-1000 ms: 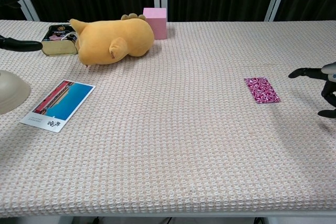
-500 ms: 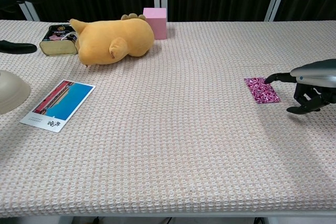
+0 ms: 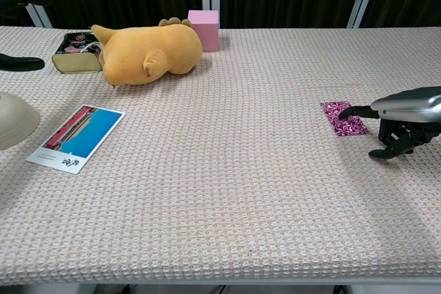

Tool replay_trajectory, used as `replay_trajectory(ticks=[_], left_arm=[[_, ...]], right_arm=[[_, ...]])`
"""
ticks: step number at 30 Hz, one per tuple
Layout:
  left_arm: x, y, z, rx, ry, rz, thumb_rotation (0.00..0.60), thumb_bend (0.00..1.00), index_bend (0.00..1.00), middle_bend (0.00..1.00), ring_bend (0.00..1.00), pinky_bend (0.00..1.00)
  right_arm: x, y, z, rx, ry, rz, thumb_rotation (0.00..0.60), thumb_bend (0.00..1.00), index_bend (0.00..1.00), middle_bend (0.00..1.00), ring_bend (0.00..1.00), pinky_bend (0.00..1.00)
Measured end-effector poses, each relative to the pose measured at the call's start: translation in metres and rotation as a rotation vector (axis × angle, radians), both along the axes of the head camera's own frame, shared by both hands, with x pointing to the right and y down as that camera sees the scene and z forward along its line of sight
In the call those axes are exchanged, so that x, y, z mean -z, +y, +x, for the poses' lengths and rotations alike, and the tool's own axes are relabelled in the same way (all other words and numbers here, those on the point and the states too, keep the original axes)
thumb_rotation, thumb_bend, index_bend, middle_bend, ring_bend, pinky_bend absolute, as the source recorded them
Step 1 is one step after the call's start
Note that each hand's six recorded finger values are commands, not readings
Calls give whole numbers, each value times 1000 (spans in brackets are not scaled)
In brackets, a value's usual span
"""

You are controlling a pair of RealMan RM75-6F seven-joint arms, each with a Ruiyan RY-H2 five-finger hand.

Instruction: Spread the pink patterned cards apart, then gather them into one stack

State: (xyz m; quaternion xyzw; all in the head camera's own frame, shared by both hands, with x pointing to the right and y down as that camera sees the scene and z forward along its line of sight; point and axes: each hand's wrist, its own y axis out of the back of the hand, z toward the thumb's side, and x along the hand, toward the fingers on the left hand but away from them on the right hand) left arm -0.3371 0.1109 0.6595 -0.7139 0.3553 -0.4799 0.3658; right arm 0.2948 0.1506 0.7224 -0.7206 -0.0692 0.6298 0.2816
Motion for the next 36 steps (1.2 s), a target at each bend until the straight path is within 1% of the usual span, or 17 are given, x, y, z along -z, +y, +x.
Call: replay_trajectory(ticks=[5,12,20,27,33,36], left_arm=[[0,0,-1,0,-4,-2,225,38,42,22,0,121],[-4,1,2,-5,-4,-10,223,37,42,22,0,121],[-4,0,5,-12,-6,-9,224,37,42,22,0,121],[-5,-1,7,-15,-7,-10,223,37,42,22,0,122],[-7,-2,9,-18,-8,-15,222,37,42,22,0,121],[-7,-2,9,-18,-8,-14,221,37,42,22,0,121]], right_arm=[[0,1,10,-11,24,-16,503,1000,0,801,752,861],[2,2,25,-40,48,-15,502,1000,0,801,751,861],[2,8,48,-77,80,-32,503,1000,0,801,750,861],[8,11,67,-111,100,-23,498,1000,0,801,750,861],[11,17,85,-132,132,-40,500,1000,0,801,750,861],[14,16,88,-138,136,-28,499,1000,0,801,750,861]])
